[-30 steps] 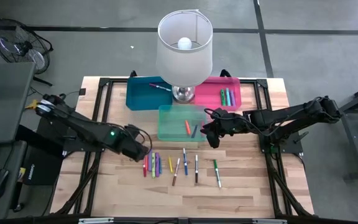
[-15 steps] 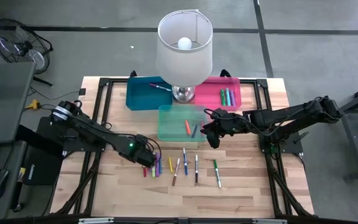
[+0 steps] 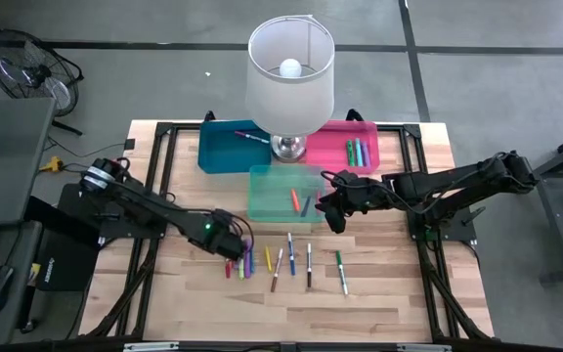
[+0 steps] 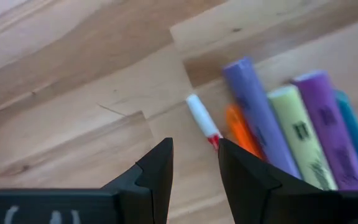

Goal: Pick & Place Markers
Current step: Put the red marker pen into the blue bin

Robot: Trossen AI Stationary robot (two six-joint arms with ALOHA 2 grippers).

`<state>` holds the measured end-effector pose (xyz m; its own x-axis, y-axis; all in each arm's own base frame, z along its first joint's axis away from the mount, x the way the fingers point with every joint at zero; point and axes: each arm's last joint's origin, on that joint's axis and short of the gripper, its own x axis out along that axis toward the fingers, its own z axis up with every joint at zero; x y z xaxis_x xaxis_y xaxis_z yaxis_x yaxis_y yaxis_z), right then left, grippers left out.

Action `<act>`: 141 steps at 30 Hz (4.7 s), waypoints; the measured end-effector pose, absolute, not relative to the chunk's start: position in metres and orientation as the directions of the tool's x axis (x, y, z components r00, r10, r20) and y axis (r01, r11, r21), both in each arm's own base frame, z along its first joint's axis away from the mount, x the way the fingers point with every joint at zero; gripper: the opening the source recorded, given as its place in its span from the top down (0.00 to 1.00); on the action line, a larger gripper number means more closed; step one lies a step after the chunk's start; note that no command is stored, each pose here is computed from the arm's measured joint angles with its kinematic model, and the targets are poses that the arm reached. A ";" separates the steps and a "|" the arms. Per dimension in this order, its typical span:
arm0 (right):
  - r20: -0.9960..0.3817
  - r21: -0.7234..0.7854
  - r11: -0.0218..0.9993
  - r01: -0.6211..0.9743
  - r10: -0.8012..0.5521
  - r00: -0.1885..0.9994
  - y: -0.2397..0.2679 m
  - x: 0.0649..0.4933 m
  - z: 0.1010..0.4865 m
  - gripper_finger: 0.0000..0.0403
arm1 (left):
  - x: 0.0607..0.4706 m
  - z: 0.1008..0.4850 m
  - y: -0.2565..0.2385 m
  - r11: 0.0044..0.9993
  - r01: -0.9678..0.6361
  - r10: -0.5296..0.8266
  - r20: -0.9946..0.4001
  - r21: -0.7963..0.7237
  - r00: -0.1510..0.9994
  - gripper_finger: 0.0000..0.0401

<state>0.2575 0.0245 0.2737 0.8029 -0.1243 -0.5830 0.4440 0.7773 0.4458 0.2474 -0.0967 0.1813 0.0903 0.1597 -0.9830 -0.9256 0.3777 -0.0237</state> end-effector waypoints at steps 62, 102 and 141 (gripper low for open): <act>-0.627 0.402 0.809 0.430 -0.100 0.773 0.047 0.250 0.269 0.72 | 0.257 0.140 -0.094 0.481 -0.874 -0.038 -0.997 -0.071 0.060 0.67; -0.642 0.392 0.791 0.469 -0.130 0.755 0.050 0.247 0.267 0.72 | 0.245 0.140 -0.120 0.467 -0.882 -0.101 -0.995 -0.067 0.022 0.77; -0.651 0.371 0.787 0.494 -0.159 0.742 0.048 0.246 0.266 0.72 | 0.201 0.202 -0.076 0.551 -0.828 0.199 -0.980 0.104 0.010 0.94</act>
<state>0.2461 0.0485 0.2656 0.7420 -0.1588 -0.6513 0.4937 0.7866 0.3707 0.2006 -0.0765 0.2016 0.0096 0.1987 -0.9800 -0.8277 0.5514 0.1037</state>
